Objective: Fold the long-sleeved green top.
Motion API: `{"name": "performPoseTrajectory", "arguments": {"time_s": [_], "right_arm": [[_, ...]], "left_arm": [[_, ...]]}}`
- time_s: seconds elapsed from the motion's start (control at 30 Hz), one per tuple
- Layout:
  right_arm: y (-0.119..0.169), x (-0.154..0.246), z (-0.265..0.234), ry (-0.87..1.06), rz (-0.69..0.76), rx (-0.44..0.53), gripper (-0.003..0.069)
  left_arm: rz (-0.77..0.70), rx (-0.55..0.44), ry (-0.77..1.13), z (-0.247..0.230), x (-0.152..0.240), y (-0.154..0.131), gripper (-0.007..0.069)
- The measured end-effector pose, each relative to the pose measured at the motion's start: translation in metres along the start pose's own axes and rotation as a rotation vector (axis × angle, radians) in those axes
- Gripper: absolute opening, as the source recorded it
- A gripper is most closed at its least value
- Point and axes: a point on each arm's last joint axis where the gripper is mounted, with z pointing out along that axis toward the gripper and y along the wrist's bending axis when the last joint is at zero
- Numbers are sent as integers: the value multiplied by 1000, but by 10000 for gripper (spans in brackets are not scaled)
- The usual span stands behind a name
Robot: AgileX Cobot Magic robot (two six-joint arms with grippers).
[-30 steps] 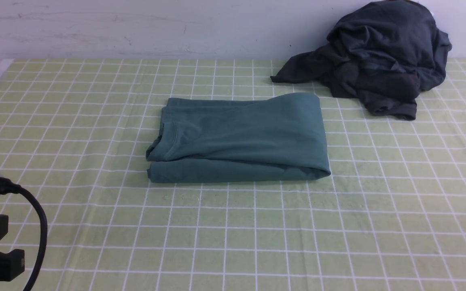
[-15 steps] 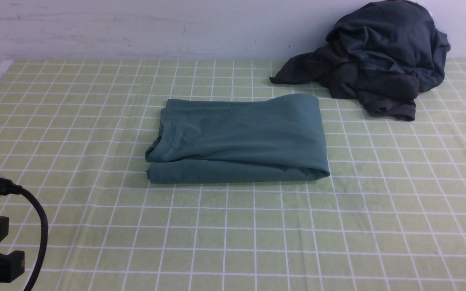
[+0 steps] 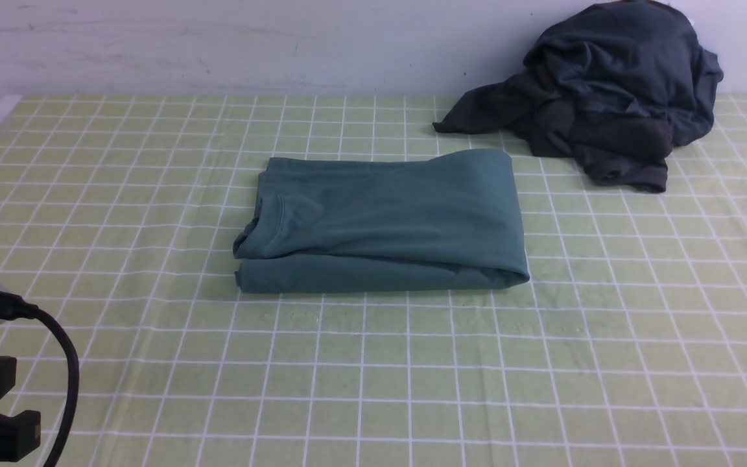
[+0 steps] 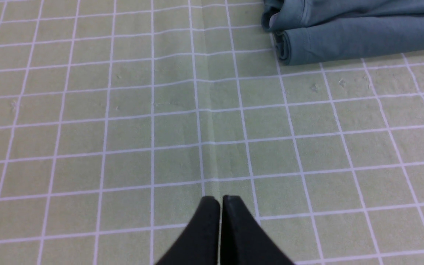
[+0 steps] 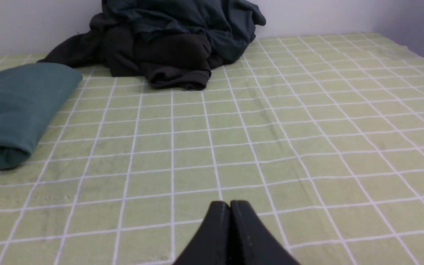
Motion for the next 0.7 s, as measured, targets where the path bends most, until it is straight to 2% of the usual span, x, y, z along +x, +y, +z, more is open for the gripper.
{"name": "performPoseTrajectory", "arguments": {"time_s": [0.53, 0.7], "right_arm": [[0, 0, 0, 3, 22, 0, -13], [1, 0, 0, 3, 27, -1, -14]], "left_arm": [[1, 1, -2, 0, 0, 0, -3], [58, 44, -64, -12, 25, -8, -3]]}}
